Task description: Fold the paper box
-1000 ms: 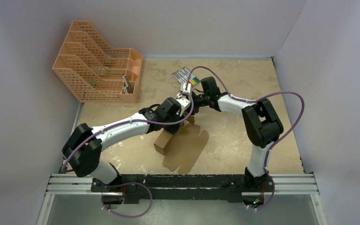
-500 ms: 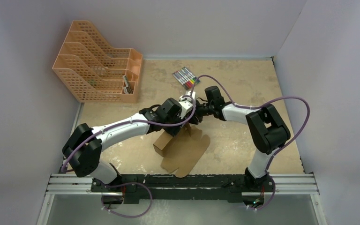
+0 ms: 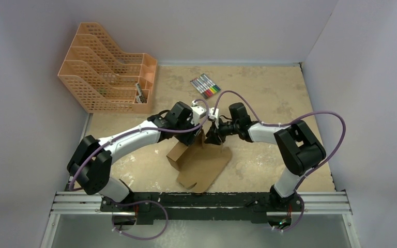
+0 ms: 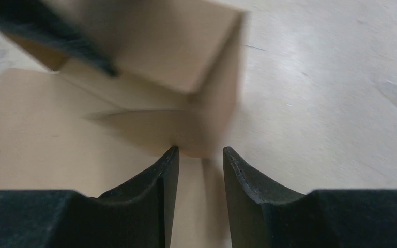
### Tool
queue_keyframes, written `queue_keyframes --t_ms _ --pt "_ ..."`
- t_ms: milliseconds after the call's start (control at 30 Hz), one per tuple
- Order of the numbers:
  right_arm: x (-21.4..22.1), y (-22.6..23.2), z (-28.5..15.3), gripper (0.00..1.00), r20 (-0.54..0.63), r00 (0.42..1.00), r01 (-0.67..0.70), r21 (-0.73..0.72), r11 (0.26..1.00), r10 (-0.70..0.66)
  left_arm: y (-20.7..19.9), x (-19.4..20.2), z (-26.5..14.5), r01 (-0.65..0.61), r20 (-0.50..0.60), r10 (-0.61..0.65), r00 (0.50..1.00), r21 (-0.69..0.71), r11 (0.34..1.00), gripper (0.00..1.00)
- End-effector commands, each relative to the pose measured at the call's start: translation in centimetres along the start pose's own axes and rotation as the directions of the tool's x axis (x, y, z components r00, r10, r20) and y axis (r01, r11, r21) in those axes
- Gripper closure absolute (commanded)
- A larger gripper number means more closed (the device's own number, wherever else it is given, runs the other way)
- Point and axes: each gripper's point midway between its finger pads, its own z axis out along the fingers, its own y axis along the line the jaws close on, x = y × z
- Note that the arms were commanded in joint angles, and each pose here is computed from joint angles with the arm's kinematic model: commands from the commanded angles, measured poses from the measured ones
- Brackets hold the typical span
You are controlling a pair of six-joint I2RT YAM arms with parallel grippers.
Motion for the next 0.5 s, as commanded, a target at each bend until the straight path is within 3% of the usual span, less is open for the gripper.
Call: queue_keyframes --t_ms 0,267,467 --pt "-3.1 3.5 0.1 0.6 0.118 0.985 0.142 -0.12 0.983 -0.128 0.9 -1.4 -0.2 0.018 0.07 -0.019 0.997 0.023 1.0 0.56" --pt "-3.1 2.9 0.3 0.6 0.131 0.98 0.162 -0.089 0.983 -0.15 0.0 -0.4 0.2 -0.014 0.029 0.011 1.0 0.092 0.996 0.56" --pt "-4.2 0.2 0.7 0.66 0.142 0.967 0.208 0.029 0.978 -0.21 -0.9 -0.3 0.5 -0.012 0.019 0.009 1.0 0.135 0.991 0.57"
